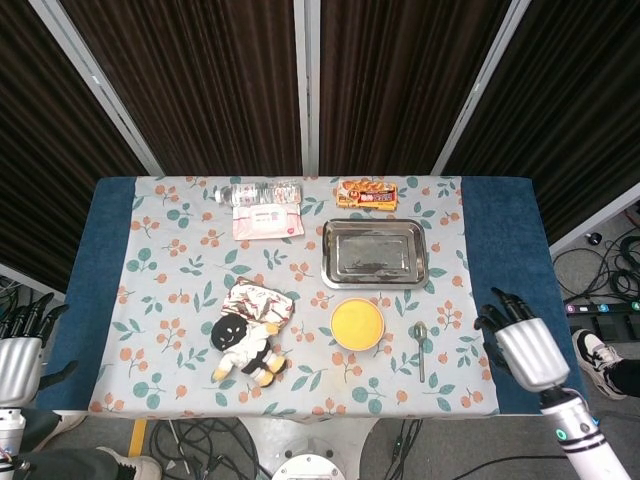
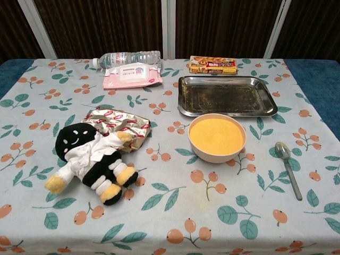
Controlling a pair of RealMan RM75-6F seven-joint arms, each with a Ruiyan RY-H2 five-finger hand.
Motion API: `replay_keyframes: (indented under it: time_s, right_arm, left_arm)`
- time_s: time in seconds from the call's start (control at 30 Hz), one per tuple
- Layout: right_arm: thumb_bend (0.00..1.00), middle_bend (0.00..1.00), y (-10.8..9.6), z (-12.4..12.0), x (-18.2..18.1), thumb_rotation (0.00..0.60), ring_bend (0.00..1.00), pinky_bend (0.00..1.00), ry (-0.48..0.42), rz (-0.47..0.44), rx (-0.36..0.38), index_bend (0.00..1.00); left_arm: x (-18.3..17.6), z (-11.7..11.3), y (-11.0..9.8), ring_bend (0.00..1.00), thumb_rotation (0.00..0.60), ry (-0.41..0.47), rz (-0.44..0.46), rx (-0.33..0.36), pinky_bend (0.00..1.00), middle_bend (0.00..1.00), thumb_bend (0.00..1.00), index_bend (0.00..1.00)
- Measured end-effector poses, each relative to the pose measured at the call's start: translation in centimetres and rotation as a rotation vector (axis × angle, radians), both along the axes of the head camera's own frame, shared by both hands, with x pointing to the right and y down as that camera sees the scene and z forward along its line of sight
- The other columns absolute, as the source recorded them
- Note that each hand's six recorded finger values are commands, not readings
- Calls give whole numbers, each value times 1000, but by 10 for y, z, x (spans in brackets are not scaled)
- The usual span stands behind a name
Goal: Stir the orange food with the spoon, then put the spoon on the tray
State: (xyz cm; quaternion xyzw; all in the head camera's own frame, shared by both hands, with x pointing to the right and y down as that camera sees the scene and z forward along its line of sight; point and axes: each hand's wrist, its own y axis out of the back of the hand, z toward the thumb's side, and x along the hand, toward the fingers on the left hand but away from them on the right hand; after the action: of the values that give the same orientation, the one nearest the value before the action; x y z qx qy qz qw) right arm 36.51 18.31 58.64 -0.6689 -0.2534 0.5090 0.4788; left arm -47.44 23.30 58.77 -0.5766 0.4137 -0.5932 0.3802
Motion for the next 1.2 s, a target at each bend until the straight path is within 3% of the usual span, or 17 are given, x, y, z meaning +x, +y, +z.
replay_keyframes:
  time_s: [0.23, 0.43, 0.73, 1.2]
  right_arm:
    - [213, 247, -10, 64, -54, 600, 35, 108, 77, -242, -64, 453]
    - [212, 211, -7, 104, -70, 600, 1, 44, 138, -360, -68, 455]
    - [212, 202, 9, 136, -68, 600, 0, 26, 135, -411, -78, 455]
    - [236, 203, 16, 141, -66, 600, 0, 20, 82, -414, -56, 456]
  left_arm:
    - [-6, 1, 4, 147, 600, -5, -24, -14, 142, 171, 0, 248]
    - [-6, 0, 5, 147, 600, 12, -28, -23, 142, 171, 0, 248]
    - [-5, 1, 4, 147, 600, 19, -23, -31, 142, 171, 0, 248]
    - [-7, 1, 6, 147, 600, 15, -34, -37, 142, 171, 0, 248]
